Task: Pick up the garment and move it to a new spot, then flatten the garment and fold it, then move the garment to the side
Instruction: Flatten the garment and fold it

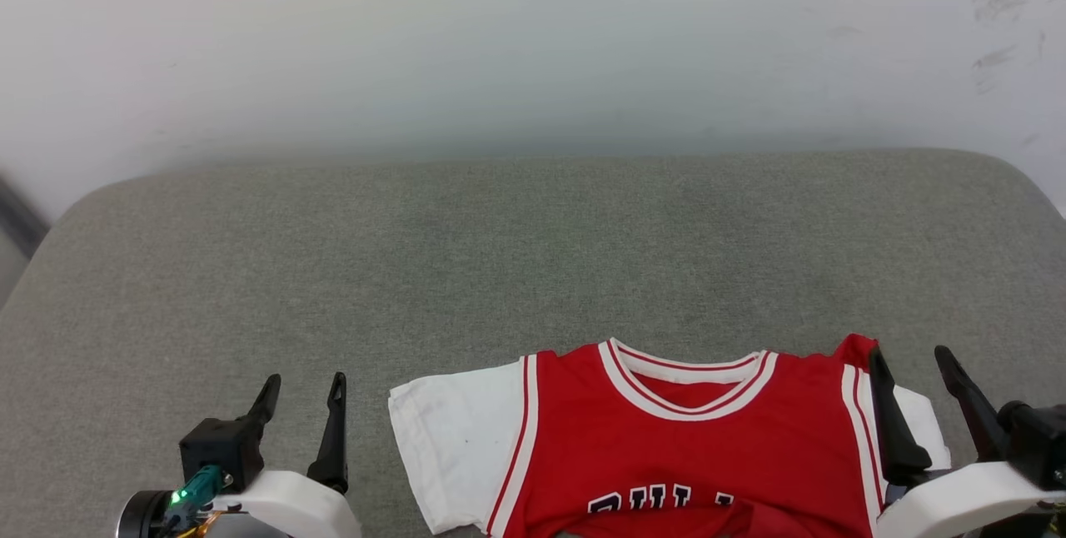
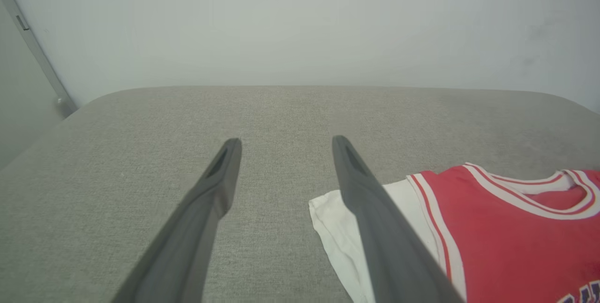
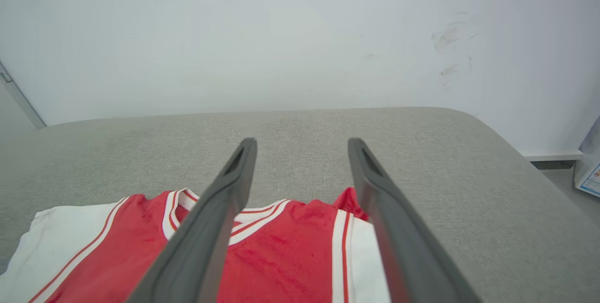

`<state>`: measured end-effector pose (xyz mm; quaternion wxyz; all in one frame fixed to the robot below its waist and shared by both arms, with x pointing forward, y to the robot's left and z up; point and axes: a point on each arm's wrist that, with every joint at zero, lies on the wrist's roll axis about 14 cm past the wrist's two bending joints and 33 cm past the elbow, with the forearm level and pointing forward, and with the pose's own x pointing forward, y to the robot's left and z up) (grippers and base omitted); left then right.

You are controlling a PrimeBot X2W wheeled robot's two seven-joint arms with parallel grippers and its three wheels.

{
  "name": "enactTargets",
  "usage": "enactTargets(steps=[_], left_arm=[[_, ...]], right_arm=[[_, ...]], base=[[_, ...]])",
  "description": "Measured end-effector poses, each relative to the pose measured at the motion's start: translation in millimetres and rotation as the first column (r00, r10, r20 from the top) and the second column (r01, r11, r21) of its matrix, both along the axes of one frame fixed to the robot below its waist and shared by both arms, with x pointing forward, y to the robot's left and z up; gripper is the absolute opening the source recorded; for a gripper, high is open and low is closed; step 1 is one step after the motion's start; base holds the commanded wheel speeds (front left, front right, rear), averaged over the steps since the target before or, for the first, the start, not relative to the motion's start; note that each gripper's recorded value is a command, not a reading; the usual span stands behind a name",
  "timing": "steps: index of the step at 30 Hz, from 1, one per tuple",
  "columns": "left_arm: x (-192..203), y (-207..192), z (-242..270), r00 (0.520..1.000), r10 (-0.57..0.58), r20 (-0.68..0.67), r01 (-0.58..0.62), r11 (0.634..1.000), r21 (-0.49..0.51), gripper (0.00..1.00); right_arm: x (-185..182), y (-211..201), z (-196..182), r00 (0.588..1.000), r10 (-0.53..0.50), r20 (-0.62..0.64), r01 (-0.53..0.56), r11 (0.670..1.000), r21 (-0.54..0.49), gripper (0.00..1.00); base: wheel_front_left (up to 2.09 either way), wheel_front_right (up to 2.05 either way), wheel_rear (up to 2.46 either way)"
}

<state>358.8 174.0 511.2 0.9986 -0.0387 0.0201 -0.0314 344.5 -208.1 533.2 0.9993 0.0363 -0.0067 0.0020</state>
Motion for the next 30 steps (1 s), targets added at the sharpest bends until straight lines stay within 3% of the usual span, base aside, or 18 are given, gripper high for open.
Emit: enactTargets(steps=[7,13,21,29,30], left_arm=[[14.5,-13.7,-7.8,0.988,-0.113,-0.109,0.115,0.993,0.012,1.0],[35.5,-32.8,-33.7,0.892,-0.262,-0.368,0.283,0.959,0.004,1.0],[42.2,-37.8,-97.4,0.629,-0.309,-0.714,0.378,0.923,-0.066,1.0],[39.4,-45.1,-140.9,0.419,-0.303,-0.856,0.429,0.897,-0.108,1.0],[39.3,-45.9,-143.8,0.399,-0.3,-0.867,0.433,0.895,-0.111,0.82]], right_arm=[[-11.4,10.0,8.5,1.0,0.02,0.007,-0.02,1.0,0.0,1.0],[-10.3,11.2,9.7,1.0,0.018,-0.007,-0.018,1.0,0.002,1.0],[3.7,3.8,-2.4,0.999,-0.009,-0.046,0.009,1.0,0.003,1.0],[5.5,-9.2,-23.9,0.993,-0.054,-0.102,0.057,0.998,0.023,1.0],[6.0,-11.0,-24.5,0.993,-0.06,-0.103,0.062,0.998,0.022,1.0]], base=[[0.0,0.0,0.0],[0.0,0.0,0.0],[0.0,0.0,0.0],[0.0,0.0,0.0],[0.0,0.0,0.0]])
